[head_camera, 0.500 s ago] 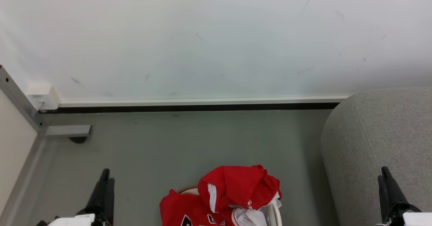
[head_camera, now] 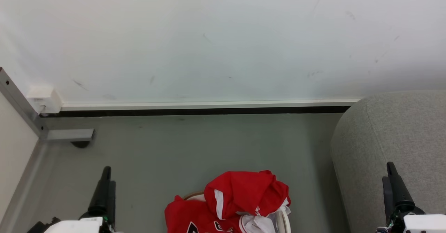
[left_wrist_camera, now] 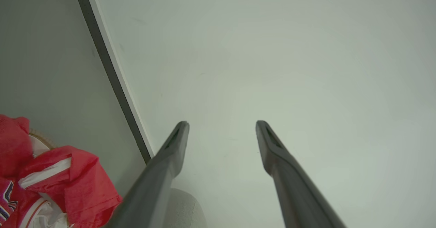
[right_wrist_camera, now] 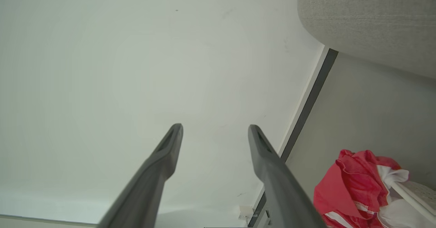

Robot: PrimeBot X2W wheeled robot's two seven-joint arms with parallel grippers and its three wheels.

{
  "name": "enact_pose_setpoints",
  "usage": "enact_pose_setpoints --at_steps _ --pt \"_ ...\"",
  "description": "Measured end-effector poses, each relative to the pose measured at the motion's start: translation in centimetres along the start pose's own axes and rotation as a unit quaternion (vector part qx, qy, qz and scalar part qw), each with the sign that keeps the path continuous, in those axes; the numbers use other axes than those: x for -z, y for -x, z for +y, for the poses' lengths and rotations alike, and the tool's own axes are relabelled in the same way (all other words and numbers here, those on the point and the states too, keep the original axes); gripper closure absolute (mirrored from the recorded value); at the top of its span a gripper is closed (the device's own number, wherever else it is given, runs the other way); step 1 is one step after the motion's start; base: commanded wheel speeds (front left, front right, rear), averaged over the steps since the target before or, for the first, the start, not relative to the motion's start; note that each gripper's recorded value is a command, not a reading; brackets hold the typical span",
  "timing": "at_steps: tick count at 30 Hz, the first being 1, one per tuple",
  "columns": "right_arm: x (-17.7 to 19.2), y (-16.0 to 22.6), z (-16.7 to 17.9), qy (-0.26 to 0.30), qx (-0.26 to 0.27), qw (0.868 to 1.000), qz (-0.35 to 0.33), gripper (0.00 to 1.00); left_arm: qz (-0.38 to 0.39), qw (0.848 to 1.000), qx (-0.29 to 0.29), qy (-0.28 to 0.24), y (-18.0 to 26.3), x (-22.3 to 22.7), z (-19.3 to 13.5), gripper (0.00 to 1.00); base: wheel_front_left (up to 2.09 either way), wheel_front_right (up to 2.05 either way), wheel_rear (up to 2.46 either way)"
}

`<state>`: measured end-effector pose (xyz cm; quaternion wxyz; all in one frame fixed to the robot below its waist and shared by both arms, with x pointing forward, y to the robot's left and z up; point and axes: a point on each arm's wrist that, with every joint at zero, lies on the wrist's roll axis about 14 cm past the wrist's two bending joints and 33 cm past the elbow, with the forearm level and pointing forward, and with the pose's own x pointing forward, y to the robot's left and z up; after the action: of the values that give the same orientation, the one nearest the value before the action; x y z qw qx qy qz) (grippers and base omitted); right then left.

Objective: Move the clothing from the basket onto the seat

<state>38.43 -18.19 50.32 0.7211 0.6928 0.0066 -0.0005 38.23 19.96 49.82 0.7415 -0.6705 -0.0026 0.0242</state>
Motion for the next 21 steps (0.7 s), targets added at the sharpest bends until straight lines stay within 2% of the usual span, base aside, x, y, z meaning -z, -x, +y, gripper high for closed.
enact_pose_setpoints --at_steps 13,21 --pt "1.0 0.0 1.0 0.113 -0.016 0.993 0.007 0.0 -0.007 0.991 0.024 -0.131 -0.2 0.1 -1.6 0.0 0.0 0.0 0.0" --pt "1.7 0.0 1.2 0.211 -0.024 0.977 0.021 0.0 -0.003 0.973 0.024 -0.228 -0.3 0.7 -1.7 0.0 0.0 0.0 0.0"
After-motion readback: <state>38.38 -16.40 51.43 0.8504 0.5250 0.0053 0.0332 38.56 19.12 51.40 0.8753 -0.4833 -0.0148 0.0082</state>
